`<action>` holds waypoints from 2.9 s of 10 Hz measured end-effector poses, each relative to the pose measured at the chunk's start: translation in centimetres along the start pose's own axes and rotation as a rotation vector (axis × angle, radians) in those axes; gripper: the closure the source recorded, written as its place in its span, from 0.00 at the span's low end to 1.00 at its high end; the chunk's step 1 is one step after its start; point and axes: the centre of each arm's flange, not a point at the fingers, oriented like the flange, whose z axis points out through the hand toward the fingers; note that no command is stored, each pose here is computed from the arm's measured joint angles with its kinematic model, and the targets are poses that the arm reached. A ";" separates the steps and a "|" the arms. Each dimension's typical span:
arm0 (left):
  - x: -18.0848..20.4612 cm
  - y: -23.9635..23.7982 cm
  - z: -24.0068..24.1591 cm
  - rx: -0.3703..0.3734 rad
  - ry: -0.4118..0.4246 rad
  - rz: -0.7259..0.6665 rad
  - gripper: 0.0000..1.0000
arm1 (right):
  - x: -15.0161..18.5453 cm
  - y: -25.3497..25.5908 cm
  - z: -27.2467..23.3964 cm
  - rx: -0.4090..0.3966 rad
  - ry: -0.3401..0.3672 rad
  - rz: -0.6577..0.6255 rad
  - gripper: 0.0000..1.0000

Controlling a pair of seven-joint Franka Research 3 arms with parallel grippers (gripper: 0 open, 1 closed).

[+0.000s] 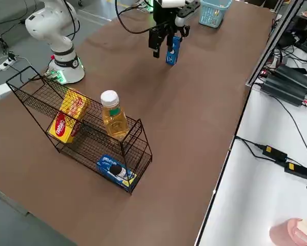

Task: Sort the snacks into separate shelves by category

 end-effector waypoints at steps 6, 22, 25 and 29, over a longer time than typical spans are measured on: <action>8.4 5.1 -13.2 -0.078 0.077 0.025 0.00 | 0.1 -8.2 0.6 0.017 0.026 -0.131 0.00; 59.7 5.9 -28.6 0.081 0.217 0.280 0.00 | -6.3 -41.6 7.8 0.007 -0.042 0.812 0.00; 66.7 4.5 -24.1 0.064 0.213 0.172 0.00 | -6.4 -41.5 7.4 0.002 -0.051 0.818 0.00; 68.9 3.3 -17.4 0.008 0.137 0.063 0.00 | -6.4 -41.6 7.3 0.025 -0.101 0.920 0.00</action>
